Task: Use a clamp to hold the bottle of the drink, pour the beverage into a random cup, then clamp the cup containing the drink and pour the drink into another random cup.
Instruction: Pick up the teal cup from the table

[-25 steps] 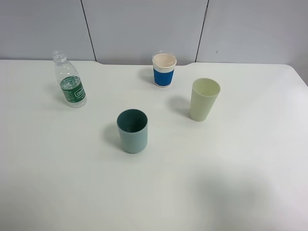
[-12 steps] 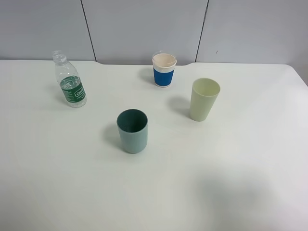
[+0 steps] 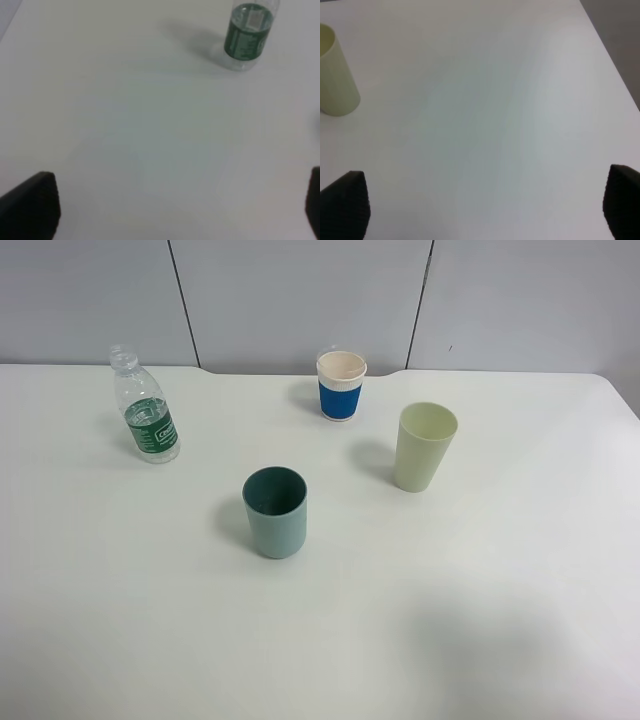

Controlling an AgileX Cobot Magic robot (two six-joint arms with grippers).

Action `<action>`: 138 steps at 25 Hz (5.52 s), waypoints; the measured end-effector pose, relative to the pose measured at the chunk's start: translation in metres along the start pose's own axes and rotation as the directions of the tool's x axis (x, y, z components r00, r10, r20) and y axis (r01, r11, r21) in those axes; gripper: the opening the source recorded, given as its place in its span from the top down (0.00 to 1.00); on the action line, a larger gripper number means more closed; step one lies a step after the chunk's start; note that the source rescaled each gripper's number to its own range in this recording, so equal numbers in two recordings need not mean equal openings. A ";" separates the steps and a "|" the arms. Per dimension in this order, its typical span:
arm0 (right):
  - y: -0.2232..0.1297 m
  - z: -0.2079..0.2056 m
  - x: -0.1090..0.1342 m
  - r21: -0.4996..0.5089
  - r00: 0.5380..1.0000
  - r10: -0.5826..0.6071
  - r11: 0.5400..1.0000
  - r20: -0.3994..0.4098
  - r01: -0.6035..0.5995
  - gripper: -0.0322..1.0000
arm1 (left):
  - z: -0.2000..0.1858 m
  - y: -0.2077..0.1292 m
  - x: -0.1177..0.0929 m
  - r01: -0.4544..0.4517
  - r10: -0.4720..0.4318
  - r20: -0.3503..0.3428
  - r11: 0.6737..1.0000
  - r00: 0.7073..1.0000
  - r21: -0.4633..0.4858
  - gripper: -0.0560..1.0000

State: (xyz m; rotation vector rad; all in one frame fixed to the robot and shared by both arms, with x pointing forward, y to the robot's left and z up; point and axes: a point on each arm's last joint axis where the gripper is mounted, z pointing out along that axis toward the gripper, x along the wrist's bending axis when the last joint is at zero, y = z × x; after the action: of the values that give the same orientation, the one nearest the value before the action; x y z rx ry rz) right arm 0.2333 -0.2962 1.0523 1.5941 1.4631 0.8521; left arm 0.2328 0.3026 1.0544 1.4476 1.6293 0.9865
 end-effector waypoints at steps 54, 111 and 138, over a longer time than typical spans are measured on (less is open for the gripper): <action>0.000 0.000 0.000 -0.004 0.997 -0.037 0.999 -0.072 0.036 0.22 | 0.000 0.000 0.001 -0.036 0.036 0.034 0.999 0.999 0.002 0.00; 0.068 0.136 0.135 -0.072 0.696 -0.371 0.905 -0.615 0.419 0.22 | 0.000 0.000 0.001 -0.037 0.037 0.033 0.999 0.999 0.002 0.00; -0.015 0.167 0.199 -0.054 0.490 -0.461 0.766 -0.740 0.640 0.22 | 0.000 0.000 0.001 -0.038 0.037 0.033 0.999 0.999 0.003 0.00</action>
State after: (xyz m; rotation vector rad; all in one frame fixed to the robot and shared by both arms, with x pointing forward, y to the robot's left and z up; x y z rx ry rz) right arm 0.3943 -0.1167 0.9555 0.7666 2.5546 0.9723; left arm 0.2328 0.3034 1.0542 1.4943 1.5867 0.9758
